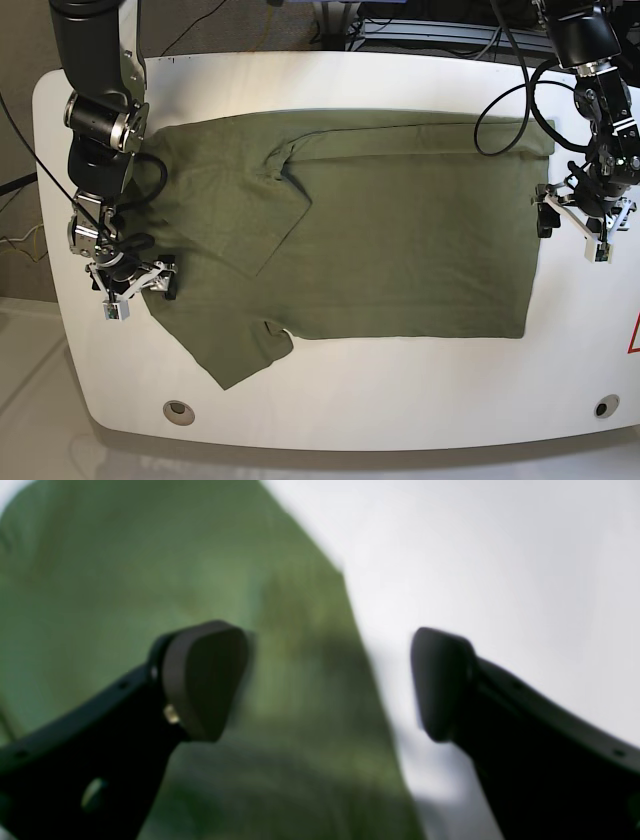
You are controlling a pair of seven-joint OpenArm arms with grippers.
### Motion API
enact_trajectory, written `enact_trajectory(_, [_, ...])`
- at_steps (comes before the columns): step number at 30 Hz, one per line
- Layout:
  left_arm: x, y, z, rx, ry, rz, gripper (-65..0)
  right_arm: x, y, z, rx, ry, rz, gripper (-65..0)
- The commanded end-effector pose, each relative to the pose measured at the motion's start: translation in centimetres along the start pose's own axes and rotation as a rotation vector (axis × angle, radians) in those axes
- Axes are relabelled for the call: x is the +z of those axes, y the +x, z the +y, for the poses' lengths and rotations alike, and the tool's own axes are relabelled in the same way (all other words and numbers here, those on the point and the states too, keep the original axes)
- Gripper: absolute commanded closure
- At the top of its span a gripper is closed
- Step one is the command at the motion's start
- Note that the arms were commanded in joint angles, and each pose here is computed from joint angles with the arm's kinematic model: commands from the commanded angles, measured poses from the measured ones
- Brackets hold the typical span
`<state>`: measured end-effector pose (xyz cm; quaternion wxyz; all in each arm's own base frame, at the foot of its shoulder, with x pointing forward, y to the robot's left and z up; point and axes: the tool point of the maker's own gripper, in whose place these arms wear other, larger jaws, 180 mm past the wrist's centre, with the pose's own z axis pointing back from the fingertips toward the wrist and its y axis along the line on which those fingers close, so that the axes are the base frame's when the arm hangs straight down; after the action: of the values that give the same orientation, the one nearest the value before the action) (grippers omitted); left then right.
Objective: Fold the T-shirt properly
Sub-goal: 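Move the right gripper down along the shirt edge to the hem corner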
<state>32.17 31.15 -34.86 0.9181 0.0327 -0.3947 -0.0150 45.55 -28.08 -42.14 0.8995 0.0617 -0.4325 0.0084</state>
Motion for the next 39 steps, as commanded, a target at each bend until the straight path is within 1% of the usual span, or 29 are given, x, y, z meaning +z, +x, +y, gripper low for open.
enact_trajectory(1, [0.5,1.8,0.6,-0.017,0.011,-0.054,-51.0,-0.1,1.2,-0.4,0.03,-0.019,0.011,-52.0])
enact_trajectory(4, [0.5,1.8,0.6,-0.017,0.011,-0.054,-51.0,-0.8,0.6,1.2,0.049,-0.004,0.027,-52.0])
enact_trajectory(14, [0.5,1.7,0.6,-0.016,0.012,-0.053,-51.0,-2.2,0.4,5.5,0.044,0.067,0.029,-52.0])
enact_trajectory(20, [0.5,1.8,0.7,-0.015,0.013,-0.055,-51.0,-2.6,0.2,7.0,0.04,0.087,0.03,-51.3])
enact_trajectory(21, [0.6,1.8,0.9,-0.01,0.019,-0.057,-51.0,-2.6,0.2,7.1,0.041,0.089,0.031,-50.0])
enact_trajectory(23, [0.8,1.9,1.4,-0.001,0.029,-0.063,-51.0,-2.6,0.2,7.1,0.041,0.089,0.031,-45.1])
enact_trajectory(25, [0.9,2.1,1.6,0.005,0.033,-0.07,-51.0,-2.6,0.2,7.1,0.041,0.089,0.031,-36.8])
enact_trajectory(26, [0.9,2.1,1.6,0.006,0.034,-0.071,-51.0,-2.6,0.2,7.0,0.041,0.088,0.031,-29.1])
enact_trajectory(28, [0.8,2.2,1.6,0.007,0.034,-0.073,-51.0,-2.6,0.2,6.7,0.042,0.08,0.031,-16.4])
enact_trajectory(29, [0.8,2.2,1.6,0.007,0.035,-0.074,-51.0,-2.5,0.2,6.6,0.042,0.079,0.031,-11.1])
enact_trajectory(30, [0.8,2.2,1.6,0.007,0.033,-0.074,-51.0,-2.5,0.2,6.5,0.042,0.077,0.031,-4.2])
enact_trajectory(31, [0.8,2.3,1.6,0.007,0.033,-0.078,-51.0,-2.5,0.2,6.4,0.043,0.076,0.031,0.0])
enact_trajectory(33, [0.8,2.9,1.5,0.006,0.032,-0.097,-51.0,-2.5,0.2,6.4,0.043,0.076,0.031,0.0])
enact_trajectory(35, [0.7,3.8,1.6,0.008,0.032,-0.122,-51.0,-2.3,0.1,5.8,0.044,0.067,0.034,-1.5])
enact_trajectory(39, [0.3,4.1,1.7,0.022,0.031,-0.125,-51.0,-2.1,0.0,5.2,0.046,0.056,0.037,0.0])
